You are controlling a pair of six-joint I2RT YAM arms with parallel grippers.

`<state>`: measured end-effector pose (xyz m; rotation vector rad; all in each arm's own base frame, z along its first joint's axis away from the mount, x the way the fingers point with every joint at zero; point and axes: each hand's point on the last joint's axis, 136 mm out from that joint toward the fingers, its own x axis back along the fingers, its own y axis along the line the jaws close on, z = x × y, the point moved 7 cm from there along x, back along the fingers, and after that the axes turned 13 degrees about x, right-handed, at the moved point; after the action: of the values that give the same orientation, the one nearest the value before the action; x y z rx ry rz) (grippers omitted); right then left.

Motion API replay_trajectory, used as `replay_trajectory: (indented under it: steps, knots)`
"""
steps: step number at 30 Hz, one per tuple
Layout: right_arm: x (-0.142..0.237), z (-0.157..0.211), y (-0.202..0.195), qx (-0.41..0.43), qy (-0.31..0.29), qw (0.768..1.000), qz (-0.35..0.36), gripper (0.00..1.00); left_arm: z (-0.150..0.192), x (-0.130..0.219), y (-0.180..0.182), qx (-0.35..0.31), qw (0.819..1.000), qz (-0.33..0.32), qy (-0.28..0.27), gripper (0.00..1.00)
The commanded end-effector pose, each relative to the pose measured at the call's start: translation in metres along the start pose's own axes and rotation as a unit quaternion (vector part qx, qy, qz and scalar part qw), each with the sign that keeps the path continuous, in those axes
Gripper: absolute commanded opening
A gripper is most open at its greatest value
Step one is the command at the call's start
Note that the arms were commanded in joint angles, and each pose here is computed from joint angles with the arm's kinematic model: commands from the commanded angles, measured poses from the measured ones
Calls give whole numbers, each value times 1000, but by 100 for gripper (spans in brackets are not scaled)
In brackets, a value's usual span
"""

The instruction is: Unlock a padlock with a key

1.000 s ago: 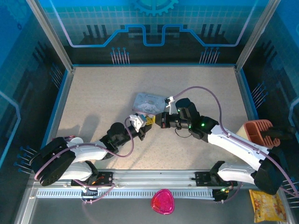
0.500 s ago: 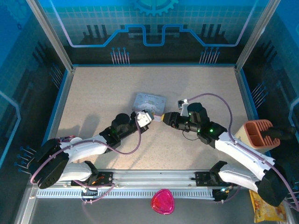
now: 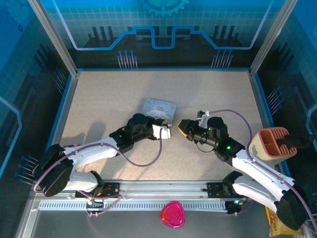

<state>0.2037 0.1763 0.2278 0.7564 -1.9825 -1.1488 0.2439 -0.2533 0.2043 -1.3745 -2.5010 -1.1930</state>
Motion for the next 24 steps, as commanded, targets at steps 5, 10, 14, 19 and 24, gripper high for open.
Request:
replay_trajectory:
  steps: [5, 10, 14, 19, 24]
  knots:
    - [-8, 1, 0, -55, -1, 998, -35, 34, -6, -11, -9, -95, 995, 7, 9, 0]
    - [-10, 5, -4, -64, 4, 998, -19, 35, -8, -14, -8, -102, 995, -7, 5, 0]
    - [-12, 8, -7, -67, 9, 998, -6, 35, -11, -18, -4, -103, 994, -32, -3, 0]
    - [-15, 12, -9, -69, 23, 997, 7, 35, -13, -21, -2, -105, 993, -53, -12, 0]
    - [-17, 12, -11, -72, 22, 997, 11, 35, -14, -19, -4, -106, 993, -52, -22, 0]
